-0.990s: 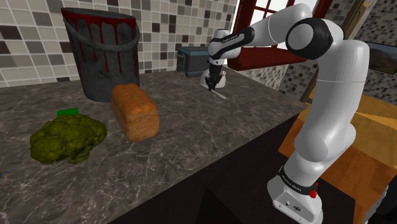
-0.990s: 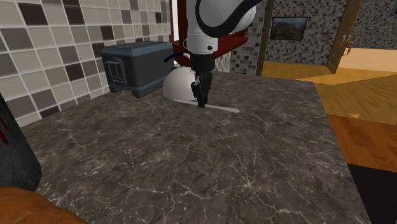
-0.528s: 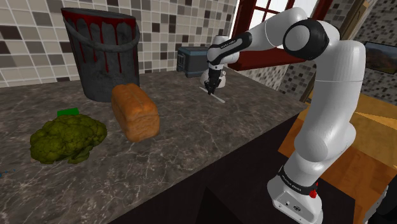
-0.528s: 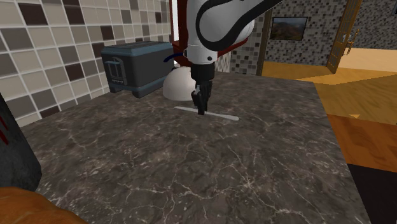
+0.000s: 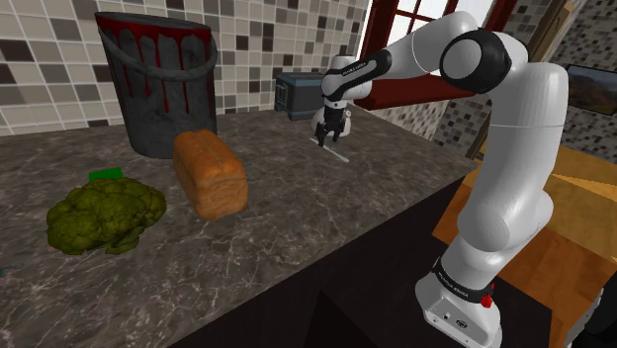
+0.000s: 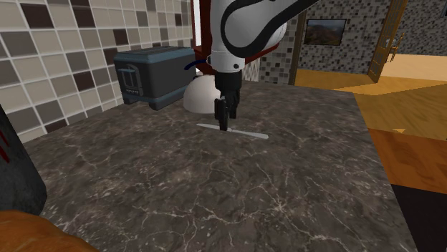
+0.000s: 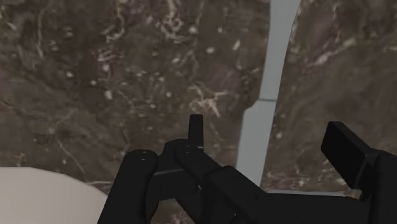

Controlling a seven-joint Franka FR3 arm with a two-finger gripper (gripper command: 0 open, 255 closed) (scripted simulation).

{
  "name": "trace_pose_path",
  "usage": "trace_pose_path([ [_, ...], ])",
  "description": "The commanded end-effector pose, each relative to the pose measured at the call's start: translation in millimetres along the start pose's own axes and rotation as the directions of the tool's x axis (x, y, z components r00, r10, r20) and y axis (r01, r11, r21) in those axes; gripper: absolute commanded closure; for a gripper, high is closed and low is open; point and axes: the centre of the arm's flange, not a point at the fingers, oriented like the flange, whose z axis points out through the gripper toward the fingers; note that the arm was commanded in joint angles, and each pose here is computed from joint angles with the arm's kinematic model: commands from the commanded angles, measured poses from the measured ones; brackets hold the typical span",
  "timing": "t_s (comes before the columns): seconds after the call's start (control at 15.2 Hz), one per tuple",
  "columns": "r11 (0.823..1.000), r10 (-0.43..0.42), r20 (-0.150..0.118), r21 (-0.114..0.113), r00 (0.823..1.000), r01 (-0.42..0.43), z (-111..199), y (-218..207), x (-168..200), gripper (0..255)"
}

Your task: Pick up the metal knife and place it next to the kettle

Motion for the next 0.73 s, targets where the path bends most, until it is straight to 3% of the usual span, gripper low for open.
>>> trace_pose_path([
  [0.0, 1.000, 0.000, 0.000, 0.000, 1.000, 0.000, 0, 0, 0, 0],
  [0.13, 1.000, 0.000, 0.000, 0.000, 1.000, 0.000, 0, 0, 0, 0],
  [0.4, 1.000, 0.000, 0.000, 0.000, 1.000, 0.000, -50, 0, 0, 0],
  [0.66, 1.000, 0.000, 0.000, 0.000, 1.000, 0.000, -50, 0, 0, 0],
])
